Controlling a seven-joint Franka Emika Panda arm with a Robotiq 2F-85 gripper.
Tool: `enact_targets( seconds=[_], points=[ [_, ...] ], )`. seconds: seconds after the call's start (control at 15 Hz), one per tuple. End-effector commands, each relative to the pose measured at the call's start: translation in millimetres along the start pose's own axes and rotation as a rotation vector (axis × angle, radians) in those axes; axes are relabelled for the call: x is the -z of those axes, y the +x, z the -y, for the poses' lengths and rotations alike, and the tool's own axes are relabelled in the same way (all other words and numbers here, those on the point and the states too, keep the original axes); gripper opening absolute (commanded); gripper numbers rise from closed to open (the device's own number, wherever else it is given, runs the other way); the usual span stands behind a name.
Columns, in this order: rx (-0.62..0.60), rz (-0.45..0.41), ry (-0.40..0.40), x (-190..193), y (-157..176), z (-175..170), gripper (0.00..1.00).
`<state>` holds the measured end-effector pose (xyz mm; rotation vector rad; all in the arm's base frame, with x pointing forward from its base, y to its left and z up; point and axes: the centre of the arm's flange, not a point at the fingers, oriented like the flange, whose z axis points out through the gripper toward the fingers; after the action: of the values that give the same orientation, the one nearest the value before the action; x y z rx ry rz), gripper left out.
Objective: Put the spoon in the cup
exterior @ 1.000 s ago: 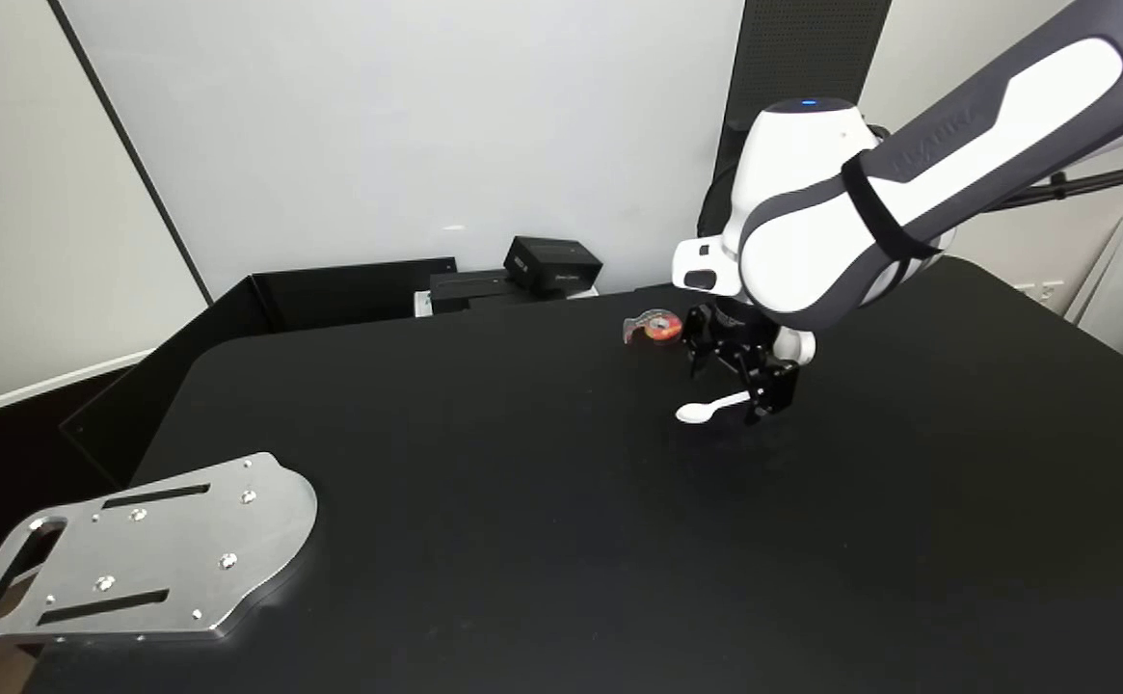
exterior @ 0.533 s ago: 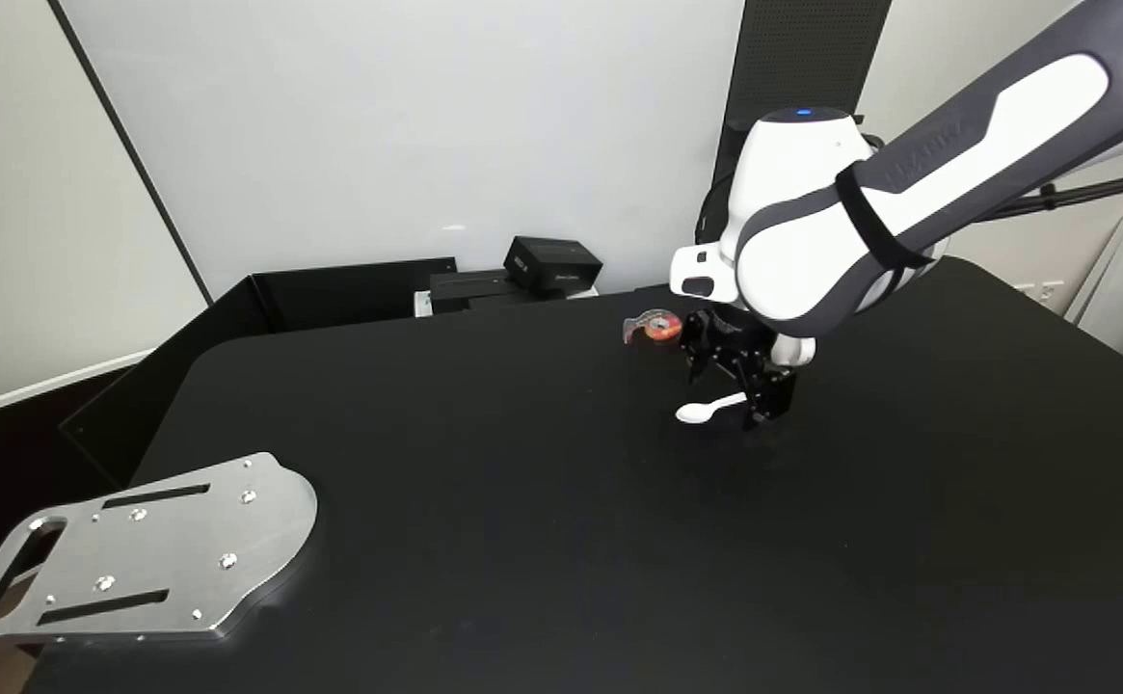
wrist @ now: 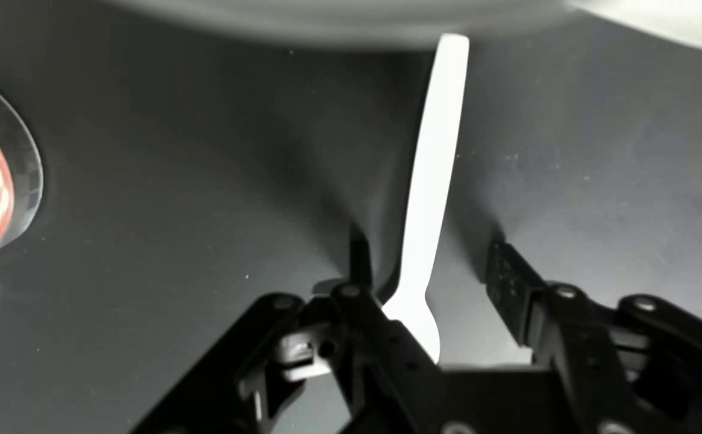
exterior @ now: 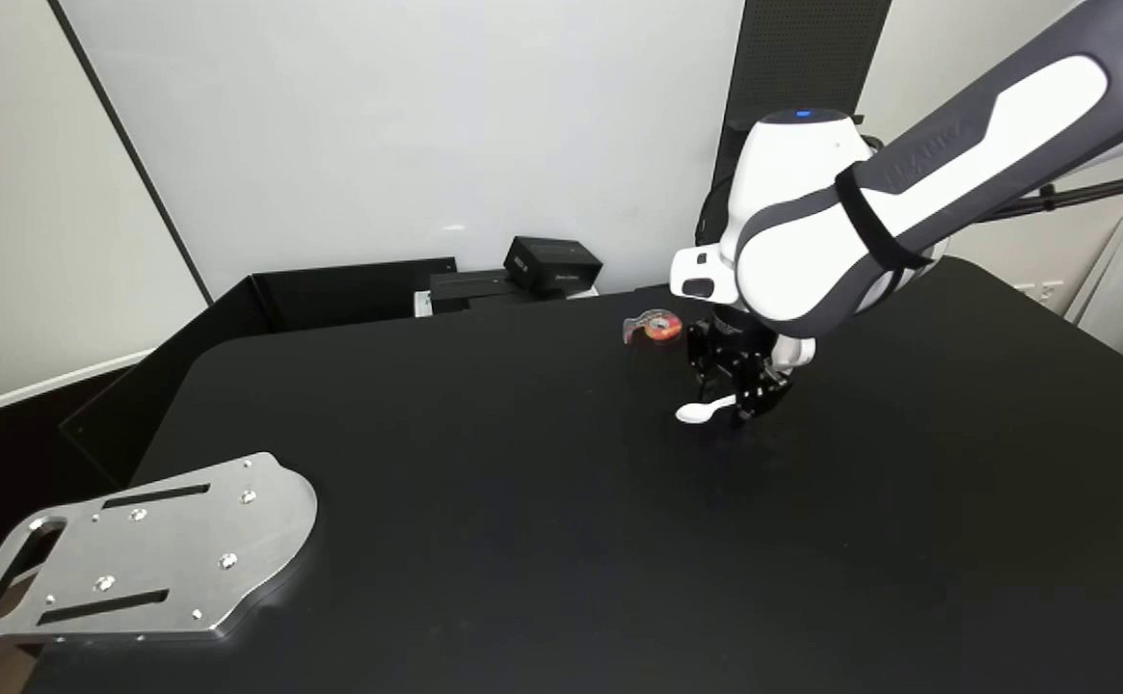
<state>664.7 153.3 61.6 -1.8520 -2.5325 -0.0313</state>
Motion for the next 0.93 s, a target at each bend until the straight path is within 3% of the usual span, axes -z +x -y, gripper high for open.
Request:
enact_targets(
  seconds=[0.0, 0.27, 0.87],
  points=[
    [-0.012, -0.003, 0.003, -3, -3, -11, 0.25],
    [-0.014, -0.001, 0.011, -1, -6, -13, 0.01],
    [-0.041, 0.000, 0.034, 13, -8, -22, 0.03]
  ],
)
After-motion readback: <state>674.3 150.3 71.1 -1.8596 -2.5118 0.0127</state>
